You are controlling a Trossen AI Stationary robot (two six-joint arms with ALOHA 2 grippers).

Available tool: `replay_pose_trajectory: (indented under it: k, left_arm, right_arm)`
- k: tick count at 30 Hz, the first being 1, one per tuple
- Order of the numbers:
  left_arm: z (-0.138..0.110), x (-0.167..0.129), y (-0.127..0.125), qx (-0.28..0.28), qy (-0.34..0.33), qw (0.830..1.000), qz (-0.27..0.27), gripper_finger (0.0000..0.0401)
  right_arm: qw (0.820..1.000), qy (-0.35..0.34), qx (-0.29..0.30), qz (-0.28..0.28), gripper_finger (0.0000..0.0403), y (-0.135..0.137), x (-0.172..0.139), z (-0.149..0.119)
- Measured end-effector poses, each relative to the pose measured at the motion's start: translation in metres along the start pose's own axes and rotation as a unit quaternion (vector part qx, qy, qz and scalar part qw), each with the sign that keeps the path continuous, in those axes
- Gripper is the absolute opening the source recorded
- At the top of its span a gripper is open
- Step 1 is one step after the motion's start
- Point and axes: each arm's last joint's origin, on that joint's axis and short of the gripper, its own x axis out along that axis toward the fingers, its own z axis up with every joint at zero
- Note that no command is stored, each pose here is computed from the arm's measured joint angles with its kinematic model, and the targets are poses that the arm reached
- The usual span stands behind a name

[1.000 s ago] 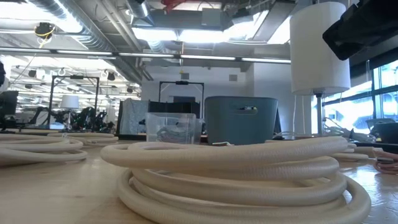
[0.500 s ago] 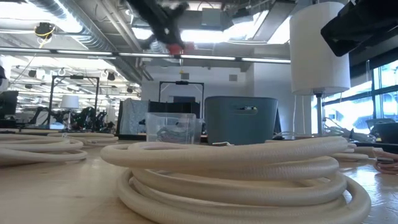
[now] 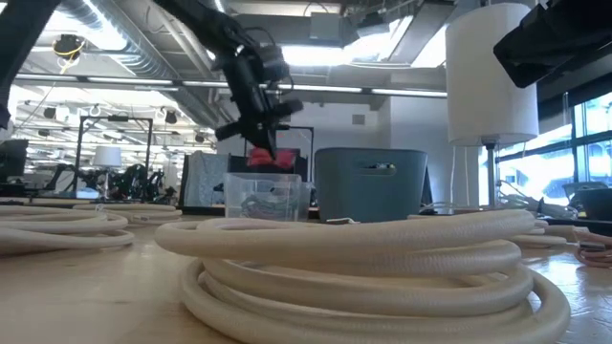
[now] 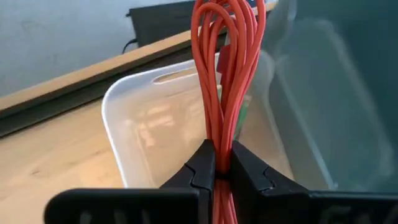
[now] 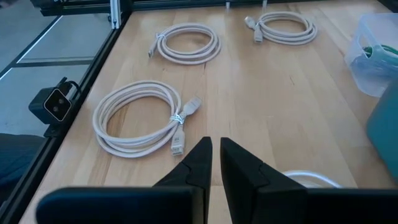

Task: Pick and place USB-C Cables
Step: Put the red USB cable into the transparent bin

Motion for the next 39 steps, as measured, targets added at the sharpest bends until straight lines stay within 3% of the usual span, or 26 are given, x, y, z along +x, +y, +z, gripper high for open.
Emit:
replay_pose_trajectory:
  k: [22,32,39]
  left_arm:
    - [-0.019,0.055,0.003,0.000,0.083,0.996,0.045,0.0019]
    - [-0.031,0.095,0.007,-0.003,0.131,0.990,0.047,0.0018]
    - [-0.029,0.097,0.006,0.004,0.118,0.992,0.042,0.0060]
  right_arm:
    - [1.000,0.009,-0.003,-0.004,0.0037,-0.001,0.000,-0.002]
    - [1.000,0.009,-0.001,-0.004,0.0037,-0.001,0.000,-0.002]
    - [1.000,0.010,-0.002,-0.004,0.0037,-0.001,0.000,-0.002]
